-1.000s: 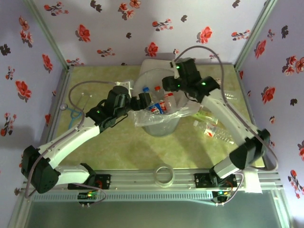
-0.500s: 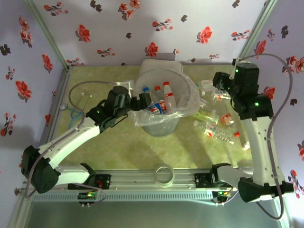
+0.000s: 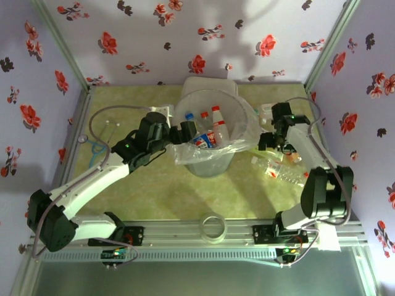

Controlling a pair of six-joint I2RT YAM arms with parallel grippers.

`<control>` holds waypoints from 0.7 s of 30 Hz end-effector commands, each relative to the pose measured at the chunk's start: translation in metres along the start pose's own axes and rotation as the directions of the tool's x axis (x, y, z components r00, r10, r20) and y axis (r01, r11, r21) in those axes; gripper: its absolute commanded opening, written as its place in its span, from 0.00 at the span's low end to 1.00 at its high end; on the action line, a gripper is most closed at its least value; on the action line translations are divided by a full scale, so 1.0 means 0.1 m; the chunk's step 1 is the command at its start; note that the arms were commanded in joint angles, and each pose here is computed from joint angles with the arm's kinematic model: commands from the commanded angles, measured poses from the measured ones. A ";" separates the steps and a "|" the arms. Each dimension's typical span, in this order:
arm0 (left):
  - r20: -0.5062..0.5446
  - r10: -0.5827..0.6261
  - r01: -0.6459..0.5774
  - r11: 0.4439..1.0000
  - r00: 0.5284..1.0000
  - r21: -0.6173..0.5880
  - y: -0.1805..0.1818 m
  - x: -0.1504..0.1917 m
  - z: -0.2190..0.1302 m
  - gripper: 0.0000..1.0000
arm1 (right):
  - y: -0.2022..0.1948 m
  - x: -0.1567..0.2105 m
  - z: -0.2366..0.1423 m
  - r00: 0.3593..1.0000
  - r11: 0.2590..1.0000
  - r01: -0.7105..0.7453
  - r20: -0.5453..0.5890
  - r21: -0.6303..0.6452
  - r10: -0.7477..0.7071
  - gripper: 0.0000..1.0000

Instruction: Put the plastic bottles in the bin

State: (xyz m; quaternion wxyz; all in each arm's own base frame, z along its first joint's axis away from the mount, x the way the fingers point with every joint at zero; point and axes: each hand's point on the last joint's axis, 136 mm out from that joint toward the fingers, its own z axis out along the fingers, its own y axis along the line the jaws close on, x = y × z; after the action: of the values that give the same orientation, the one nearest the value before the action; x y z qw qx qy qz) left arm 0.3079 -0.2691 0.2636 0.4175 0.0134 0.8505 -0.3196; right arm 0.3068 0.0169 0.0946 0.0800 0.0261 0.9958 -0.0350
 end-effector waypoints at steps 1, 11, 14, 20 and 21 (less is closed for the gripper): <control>-0.068 0.032 -0.033 0.999 0.997 -0.018 0.08 0.20 0.10 0.90 | 0.11 0.21 0.09 0.993 0.998 0.052 -0.102 -0.042 -0.056 0.95; -0.094 0.039 -0.040 0.999 0.995 -0.009 0.09 0.21 0.19 0.90 | 0.31 0.43 0.30 0.974 0.994 0.009 -0.226 -0.105 -0.033 0.95; -0.091 0.033 -0.034 0.999 0.995 -0.017 0.13 0.20 0.19 0.90 | 0.47 0.54 0.28 0.972 0.990 0.011 -0.232 -0.142 -0.044 0.95; -0.087 0.024 -0.026 0.999 0.996 -0.022 0.17 0.21 0.19 0.90 | 0.57 0.65 0.29 0.966 0.992 0.066 -0.243 -0.110 -0.092 0.96; -0.088 0.024 -0.026 0.999 0.996 -0.021 0.17 0.21 0.18 0.91 | 0.59 0.66 0.30 0.964 0.992 0.067 -0.249 -0.109 -0.092 0.96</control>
State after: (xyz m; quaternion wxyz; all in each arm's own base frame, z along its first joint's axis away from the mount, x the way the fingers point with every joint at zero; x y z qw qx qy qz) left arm 0.3171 -0.2768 0.2632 0.4128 0.0171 0.8465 -0.3357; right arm 0.2597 0.0746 0.0498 -0.0350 -0.0241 0.9989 0.0178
